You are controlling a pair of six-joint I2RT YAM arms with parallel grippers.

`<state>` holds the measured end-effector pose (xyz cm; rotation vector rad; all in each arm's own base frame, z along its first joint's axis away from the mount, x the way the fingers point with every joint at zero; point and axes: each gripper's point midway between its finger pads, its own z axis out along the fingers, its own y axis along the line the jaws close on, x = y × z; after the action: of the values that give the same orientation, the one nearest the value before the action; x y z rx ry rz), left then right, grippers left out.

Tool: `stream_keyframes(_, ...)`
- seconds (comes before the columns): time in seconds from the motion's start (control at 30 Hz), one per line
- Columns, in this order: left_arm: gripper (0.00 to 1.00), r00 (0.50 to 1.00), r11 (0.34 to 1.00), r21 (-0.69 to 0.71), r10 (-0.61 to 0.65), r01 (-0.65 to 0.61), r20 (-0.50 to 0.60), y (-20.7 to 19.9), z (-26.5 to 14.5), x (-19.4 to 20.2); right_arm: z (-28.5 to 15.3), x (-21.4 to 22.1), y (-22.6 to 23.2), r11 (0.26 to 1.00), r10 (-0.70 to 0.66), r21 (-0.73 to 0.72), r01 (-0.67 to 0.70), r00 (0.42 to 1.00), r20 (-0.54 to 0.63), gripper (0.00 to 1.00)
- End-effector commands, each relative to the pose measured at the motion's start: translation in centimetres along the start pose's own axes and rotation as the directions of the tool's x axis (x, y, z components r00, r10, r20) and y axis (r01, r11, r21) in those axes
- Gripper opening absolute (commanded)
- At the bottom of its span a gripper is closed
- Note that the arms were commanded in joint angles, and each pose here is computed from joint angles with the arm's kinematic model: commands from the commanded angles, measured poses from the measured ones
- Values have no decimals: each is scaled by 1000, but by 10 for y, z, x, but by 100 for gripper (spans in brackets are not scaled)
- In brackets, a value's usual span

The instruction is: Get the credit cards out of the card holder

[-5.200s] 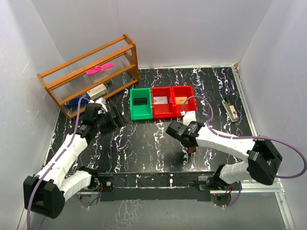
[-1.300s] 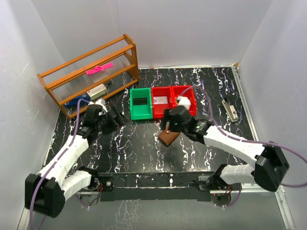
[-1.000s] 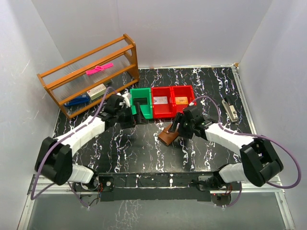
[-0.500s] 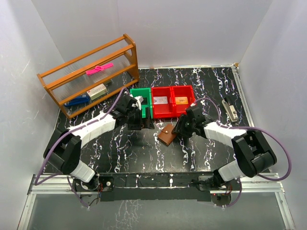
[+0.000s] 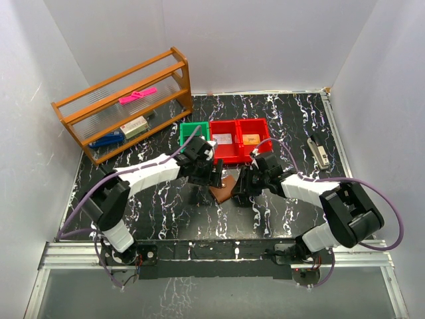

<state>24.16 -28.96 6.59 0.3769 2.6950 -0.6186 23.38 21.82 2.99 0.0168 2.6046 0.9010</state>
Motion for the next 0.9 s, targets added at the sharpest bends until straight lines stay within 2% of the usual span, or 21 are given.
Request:
stream_keyframes(0.0, 72, 996, 994, -59, 88, -87, 11, -1, 4, -13, 2, 1, -15, 996, 33, 76, -35, 999, 33, 40)
stream_keyframes(0.17, 69, 983, 978, -92, 185, -185, -11, -1, 22, -28, -10, -19, -23, 976, 135, 147, -160, 977, 167, 43)
stream_keyframes(0.27, 66, 974, 970, -90, 227, -228, -20, -5, 30, -31, -12, -23, -25, 967, 173, 149, -206, 963, 207, 45)
stream_keyframes(0.5, 59, 943, 940, -95, 322, -329, -79, -10, 41, -17, -5, -20, -17, 959, 247, 96, -268, 951, 185, 45)
stream_keyframes(0.87, 54, 923, 912, -149, 372, -383, -98, -6, 54, -8, -3, -18, -15, 952, 279, 74, -295, 943, 180, 46)
